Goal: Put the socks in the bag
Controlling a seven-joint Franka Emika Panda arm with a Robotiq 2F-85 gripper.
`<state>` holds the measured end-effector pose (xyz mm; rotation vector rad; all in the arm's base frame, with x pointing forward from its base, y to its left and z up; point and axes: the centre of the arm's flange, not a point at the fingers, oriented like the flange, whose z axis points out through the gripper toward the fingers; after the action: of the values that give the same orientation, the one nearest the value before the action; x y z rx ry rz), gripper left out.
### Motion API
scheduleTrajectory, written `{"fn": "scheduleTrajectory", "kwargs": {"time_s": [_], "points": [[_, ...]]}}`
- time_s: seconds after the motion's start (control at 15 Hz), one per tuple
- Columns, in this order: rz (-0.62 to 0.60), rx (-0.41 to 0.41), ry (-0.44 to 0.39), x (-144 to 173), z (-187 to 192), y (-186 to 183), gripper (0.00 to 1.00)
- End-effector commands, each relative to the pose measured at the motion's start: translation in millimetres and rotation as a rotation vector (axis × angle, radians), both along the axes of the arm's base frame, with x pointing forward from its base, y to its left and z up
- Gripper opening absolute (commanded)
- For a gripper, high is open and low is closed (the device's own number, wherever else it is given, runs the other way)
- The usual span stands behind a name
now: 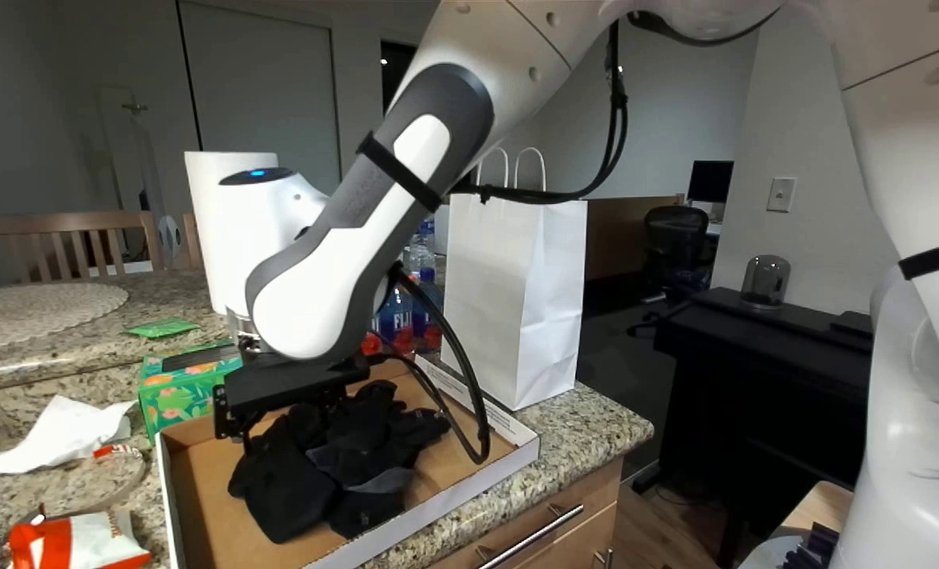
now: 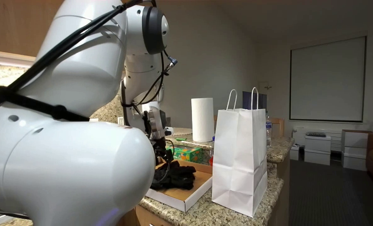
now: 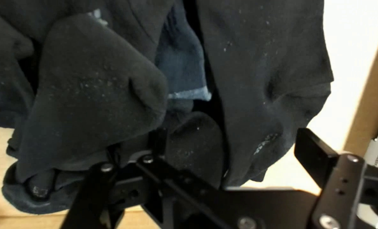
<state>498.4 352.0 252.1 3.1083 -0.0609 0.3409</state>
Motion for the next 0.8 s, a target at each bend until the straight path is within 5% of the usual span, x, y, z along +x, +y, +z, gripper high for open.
{"fn": "scheduleTrajectory", "kwargs": {"time_s": [0.0,0.07,0.73], "points": [[-0.014,-0.005,0.007,2.8,-17.7,7.4,1.0],[-0.015,-0.006,0.017,2.9,-21.4,6.8,0.75],[-0.02,-0.012,0.046,-4.4,-25.7,6.5,0.15]]}}
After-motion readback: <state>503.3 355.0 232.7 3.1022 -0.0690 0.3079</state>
